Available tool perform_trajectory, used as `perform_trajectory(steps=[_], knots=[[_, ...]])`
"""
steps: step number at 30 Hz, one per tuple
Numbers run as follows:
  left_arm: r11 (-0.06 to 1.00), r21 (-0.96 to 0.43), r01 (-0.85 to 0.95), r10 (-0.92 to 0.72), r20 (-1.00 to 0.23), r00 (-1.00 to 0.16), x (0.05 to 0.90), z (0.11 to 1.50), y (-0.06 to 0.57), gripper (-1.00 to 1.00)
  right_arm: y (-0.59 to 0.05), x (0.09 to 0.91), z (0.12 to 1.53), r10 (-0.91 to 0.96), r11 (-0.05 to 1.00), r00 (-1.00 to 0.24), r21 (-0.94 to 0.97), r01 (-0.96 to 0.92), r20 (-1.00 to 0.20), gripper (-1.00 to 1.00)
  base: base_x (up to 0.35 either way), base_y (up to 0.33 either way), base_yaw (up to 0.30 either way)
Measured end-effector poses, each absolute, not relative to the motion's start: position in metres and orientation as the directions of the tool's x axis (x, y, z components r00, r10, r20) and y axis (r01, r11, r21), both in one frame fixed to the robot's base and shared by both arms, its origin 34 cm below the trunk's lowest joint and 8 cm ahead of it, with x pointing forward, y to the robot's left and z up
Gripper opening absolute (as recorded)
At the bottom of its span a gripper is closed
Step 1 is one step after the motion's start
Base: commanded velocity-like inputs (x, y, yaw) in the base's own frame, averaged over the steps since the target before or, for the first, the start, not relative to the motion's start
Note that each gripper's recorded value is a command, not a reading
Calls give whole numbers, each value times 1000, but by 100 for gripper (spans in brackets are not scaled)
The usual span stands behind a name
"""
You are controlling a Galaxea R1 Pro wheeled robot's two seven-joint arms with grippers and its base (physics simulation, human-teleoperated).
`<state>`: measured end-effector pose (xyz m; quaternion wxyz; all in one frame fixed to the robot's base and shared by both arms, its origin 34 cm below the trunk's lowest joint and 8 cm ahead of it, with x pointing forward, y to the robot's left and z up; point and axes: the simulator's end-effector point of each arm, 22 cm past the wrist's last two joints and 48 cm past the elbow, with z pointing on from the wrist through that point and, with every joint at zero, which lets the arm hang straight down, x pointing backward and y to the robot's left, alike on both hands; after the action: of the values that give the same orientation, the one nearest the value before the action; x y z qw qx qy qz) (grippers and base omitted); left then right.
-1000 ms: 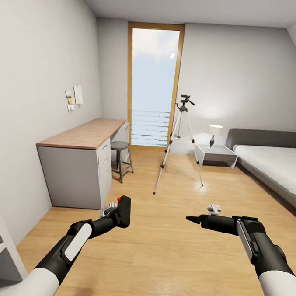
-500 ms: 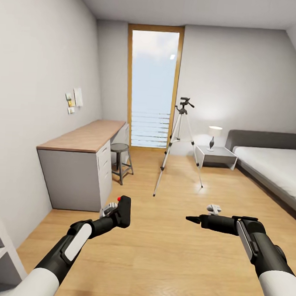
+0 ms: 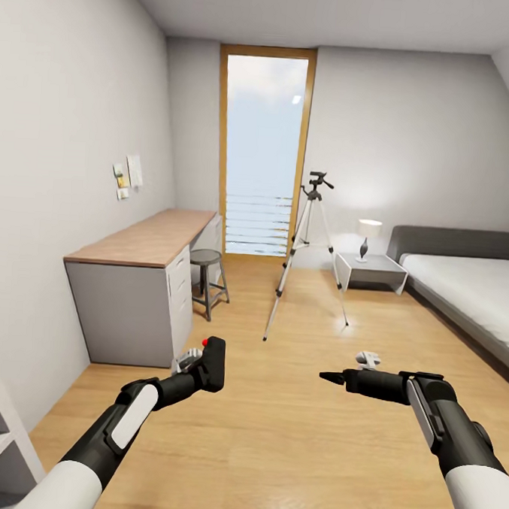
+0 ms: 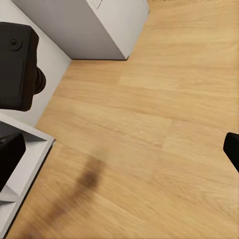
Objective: Attach the digital camera to the camera tripod in the bedroom.
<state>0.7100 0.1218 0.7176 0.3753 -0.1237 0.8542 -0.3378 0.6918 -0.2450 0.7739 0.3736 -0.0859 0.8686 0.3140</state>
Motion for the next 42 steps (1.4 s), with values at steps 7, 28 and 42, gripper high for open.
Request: perform_trajectory(steps=[7, 28, 42], knots=[[741, -670, 42, -466, -559, -685, 712, 731, 123, -100, -245, 694, 787, 85, 789, -706, 481, -384, -703, 100, 0, 0, 0], [744, -667, 37, -470, -562, -681, 717, 769, 125, -100, -243, 697, 824, 87, 787, -710, 485, -381, -699, 100, 0, 0, 0], [744, -667, 34, -471, -560, -682, 718, 792, 125, -100, -243, 699, 849, 87, 786, -710, 485, -382, -699, 100, 0, 0, 0]])
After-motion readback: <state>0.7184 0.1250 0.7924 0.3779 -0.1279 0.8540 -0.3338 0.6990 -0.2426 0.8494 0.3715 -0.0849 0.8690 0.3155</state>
